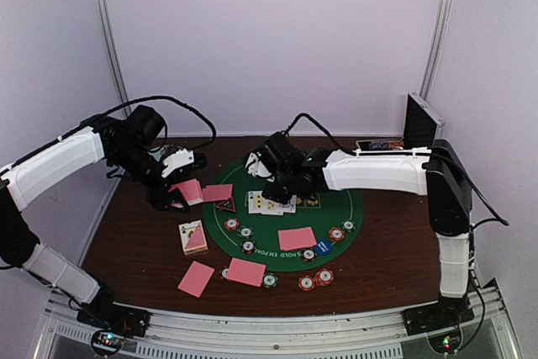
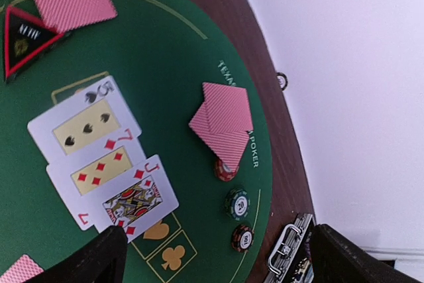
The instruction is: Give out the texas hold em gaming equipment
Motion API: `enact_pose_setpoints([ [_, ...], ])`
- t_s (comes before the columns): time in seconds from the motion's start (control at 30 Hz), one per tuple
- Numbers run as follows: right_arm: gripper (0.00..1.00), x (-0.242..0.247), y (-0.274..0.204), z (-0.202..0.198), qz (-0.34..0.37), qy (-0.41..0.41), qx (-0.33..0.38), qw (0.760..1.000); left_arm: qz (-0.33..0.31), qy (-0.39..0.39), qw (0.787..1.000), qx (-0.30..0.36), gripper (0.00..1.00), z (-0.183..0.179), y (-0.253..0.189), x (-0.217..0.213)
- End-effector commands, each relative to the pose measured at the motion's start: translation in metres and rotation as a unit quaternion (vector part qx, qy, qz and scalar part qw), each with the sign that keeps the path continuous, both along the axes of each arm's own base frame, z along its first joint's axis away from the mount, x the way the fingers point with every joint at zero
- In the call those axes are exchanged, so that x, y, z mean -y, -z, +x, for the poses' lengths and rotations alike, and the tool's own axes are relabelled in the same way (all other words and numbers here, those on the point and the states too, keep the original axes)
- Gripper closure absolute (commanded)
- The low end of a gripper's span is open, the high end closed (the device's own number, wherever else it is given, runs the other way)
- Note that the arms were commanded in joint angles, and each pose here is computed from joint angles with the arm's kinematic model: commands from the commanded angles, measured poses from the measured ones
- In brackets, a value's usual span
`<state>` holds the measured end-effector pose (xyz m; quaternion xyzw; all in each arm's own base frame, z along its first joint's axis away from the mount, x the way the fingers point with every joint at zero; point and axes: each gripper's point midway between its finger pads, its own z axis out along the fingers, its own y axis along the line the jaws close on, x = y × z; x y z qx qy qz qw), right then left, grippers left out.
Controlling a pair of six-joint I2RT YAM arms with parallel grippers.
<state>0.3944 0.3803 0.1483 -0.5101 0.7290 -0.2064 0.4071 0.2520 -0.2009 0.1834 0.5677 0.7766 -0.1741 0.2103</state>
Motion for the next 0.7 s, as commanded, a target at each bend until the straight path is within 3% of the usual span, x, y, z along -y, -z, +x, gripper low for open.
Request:
enact_pose_setpoints([
  [0.0, 0.00, 0.018, -0.074, 0.024, 0.170, 0.118, 0.023, 0.978, -0.018, 0.007, 0.999, 0.027, 1.00, 0.005, -0.017, 0.005],
  [0.13, 0.01, 0.018, -0.094, 0.024, 0.256, 0.145, -0.052, 0.954, -0.019, 0.007, 0.999, 0.029, 1.00, 0.005, -0.018, 0.005],
  [0.27, 0.01, -0.013, -0.106, -0.010, 0.353, 0.108, -0.182, 0.911, -0.019, 0.007, 0.999, 0.029, 1.00, 0.005, -0.018, 0.005],
  [0.47, 0.01, -0.053, -0.117, -0.052, 0.481, 0.096, -0.338, 0.803, -0.018, 0.008, 0.999, 0.028, 1.00, 0.006, -0.017, 0.006],
  [0.67, 0.02, -0.090, -0.099, -0.076, 0.547, 0.117, -0.475, 0.679, -0.022, 0.009, 0.999, 0.027, 1.00, 0.008, -0.018, 0.008],
])
